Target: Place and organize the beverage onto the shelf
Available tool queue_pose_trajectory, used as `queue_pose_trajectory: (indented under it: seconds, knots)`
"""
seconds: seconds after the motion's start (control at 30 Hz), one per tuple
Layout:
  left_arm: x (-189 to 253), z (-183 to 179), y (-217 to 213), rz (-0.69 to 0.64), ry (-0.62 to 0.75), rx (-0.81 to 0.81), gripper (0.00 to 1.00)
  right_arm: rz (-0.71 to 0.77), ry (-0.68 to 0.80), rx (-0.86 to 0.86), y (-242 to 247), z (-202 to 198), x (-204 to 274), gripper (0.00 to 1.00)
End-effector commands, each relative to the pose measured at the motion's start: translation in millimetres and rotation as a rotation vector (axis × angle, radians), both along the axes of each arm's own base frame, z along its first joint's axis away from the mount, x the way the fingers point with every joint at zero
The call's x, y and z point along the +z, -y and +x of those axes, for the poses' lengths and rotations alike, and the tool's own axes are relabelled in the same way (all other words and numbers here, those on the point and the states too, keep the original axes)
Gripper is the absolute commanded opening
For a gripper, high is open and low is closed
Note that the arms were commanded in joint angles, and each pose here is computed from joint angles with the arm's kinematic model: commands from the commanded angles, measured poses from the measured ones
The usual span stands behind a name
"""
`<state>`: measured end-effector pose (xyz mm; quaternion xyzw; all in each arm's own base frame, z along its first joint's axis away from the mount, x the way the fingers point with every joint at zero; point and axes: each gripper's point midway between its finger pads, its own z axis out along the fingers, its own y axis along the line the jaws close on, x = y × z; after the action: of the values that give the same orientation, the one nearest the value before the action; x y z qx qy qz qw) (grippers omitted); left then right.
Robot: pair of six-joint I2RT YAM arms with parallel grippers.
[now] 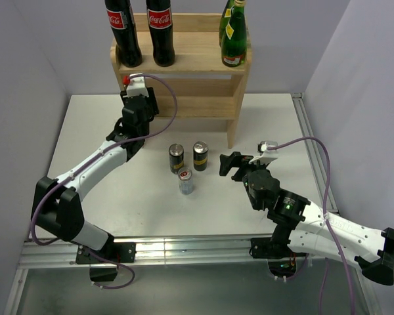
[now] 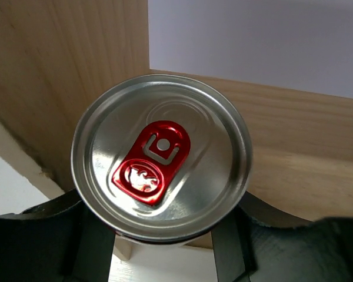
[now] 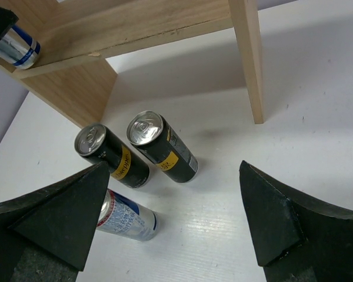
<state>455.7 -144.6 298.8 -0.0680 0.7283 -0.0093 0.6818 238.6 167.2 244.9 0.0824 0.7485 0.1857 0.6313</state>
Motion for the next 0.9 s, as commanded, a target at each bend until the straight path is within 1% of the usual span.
queue_pose_trajectory:
  seconds: [0.0, 0.23, 0.27, 0.33, 0.37, 0.4, 0.47, 0.5, 0.53, 0.6, 0.87]
  knots:
    - [59, 11, 6, -0.11, 0.166, -0.032, 0.0, 0.017, 0.006, -0.022, 3, 1, -1, 0.98]
    - [49, 21, 5, -0.115, 0.158, -0.018, 0.01, 0.01, -0.005, -0.017, -1, 2, -4, 0.98]
    - [50, 21, 3, -0.117, 0.16, -0.012, 0.04, 0.011, -0.005, -0.017, -1, 2, -5, 0.98]
    - [48, 21, 2, -0.119, 0.16, -0.005, 0.18, 0.008, -0.007, -0.017, -1, 2, -5, 0.98]
    - [45, 21, 1, -0.116, 0.155, -0.001, 0.31, 0.007, -0.007, -0.017, -1, 2, -5, 0.98]
    - [48, 20, 0, -0.119, 0.161, 0.0, 0.39, 0.007, -0.008, -0.017, -2, 2, -5, 0.98]
    - [47, 19, 0, -0.119, 0.161, -0.001, 0.51, 0.007, -0.009, -0.016, -2, 2, -6, 0.98]
    - [46, 18, -1, -0.12, 0.16, 0.003, 0.65, 0.004, -0.01, -0.014, -3, 2, -6, 0.98]
    - [44, 18, -2, -0.119, 0.158, 0.006, 0.72, 0.006, -0.01, -0.014, -3, 2, -6, 0.98]
    - [42, 18, -3, -0.118, 0.15, 0.011, 0.99, 0.006, -0.01, -0.016, -2, 2, -6, 0.98]
    - [40, 11, -7, -0.123, 0.149, 0.019, 0.99, -0.001, -0.012, -0.014, -3, 3, -6, 0.98]
